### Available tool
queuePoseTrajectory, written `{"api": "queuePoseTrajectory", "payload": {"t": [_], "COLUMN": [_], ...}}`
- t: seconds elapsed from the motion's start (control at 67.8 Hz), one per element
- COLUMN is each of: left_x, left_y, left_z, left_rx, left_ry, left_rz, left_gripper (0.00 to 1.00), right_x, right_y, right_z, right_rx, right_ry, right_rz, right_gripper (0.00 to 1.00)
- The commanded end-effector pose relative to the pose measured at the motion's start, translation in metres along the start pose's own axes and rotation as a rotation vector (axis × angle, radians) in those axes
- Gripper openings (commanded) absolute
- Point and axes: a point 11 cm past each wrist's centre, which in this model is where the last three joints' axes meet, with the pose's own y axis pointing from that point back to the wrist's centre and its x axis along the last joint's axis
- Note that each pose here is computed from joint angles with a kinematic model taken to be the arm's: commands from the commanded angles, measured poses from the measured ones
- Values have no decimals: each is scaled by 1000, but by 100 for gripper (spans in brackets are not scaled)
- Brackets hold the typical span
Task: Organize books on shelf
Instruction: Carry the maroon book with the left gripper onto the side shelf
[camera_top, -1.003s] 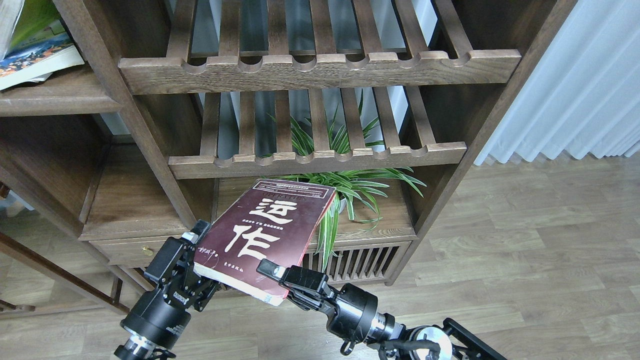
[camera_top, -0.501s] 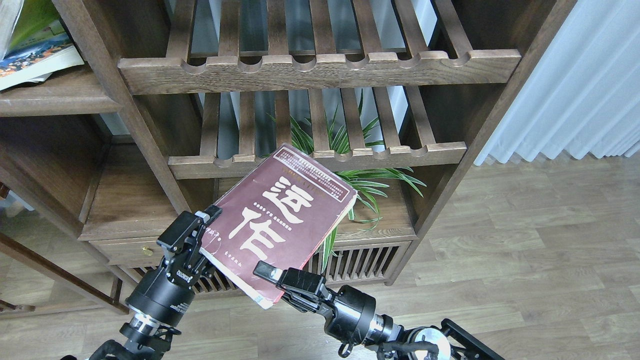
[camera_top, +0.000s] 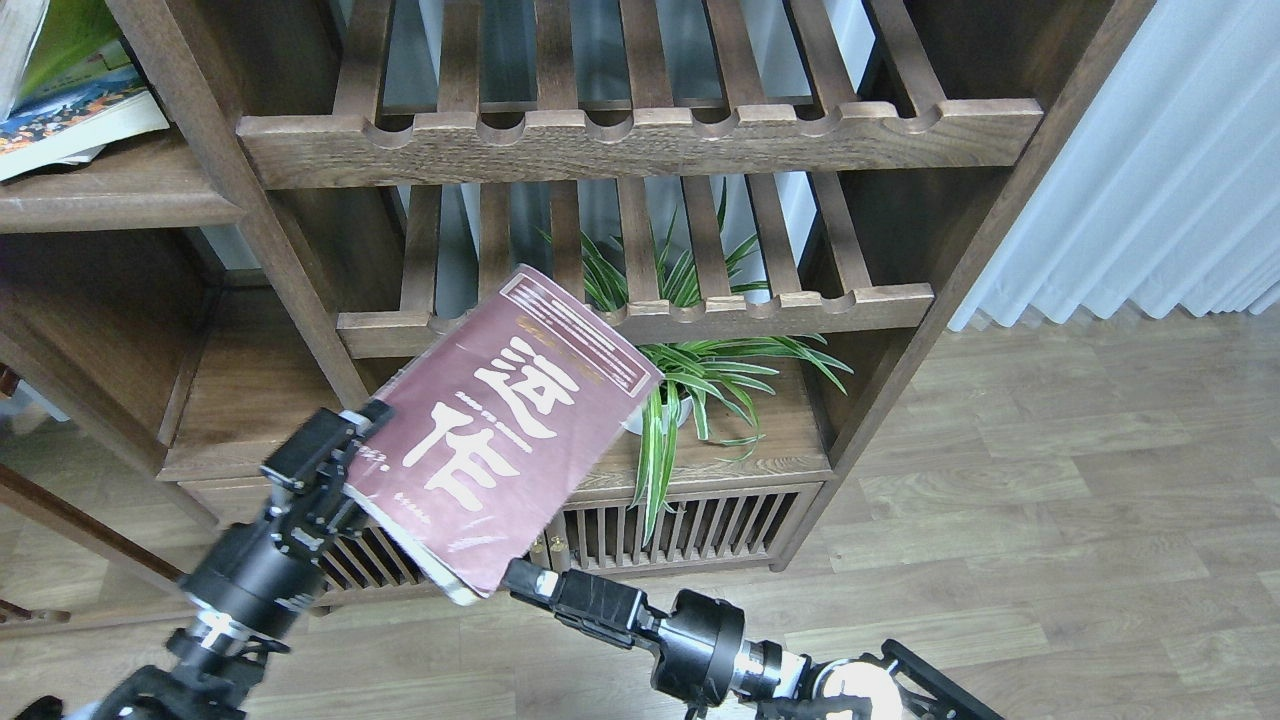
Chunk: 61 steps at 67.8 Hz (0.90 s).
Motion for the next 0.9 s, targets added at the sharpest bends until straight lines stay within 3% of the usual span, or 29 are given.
{"api": "queuePoseTrajectory", "payload": {"t": [0.0,0.236,0.369,0.634,0.885], "left_x": [-3,-14,-44,-110,-151], "left_y": [14,44,60,59,54], "left_z": [20,58,105,163,184], "left_rx": [43,121,106,94,115], "left_ry": [-79,-259,-426,-673,-799], "left_rz": [43,151,201,211,197], "left_gripper": [0,0,0,0,0], "right_x": [6,14,19,22,20], "right_y": [3,3,4,4,2], "right_z": [1,-6,-9,-16,-20], "right_rx": [0,-1,-4,-7,-6], "right_ry": [-8,-1,1,14,22], "right_rz": [20,47,66,79,76], "right_gripper": [99,99,99,99,99]}}
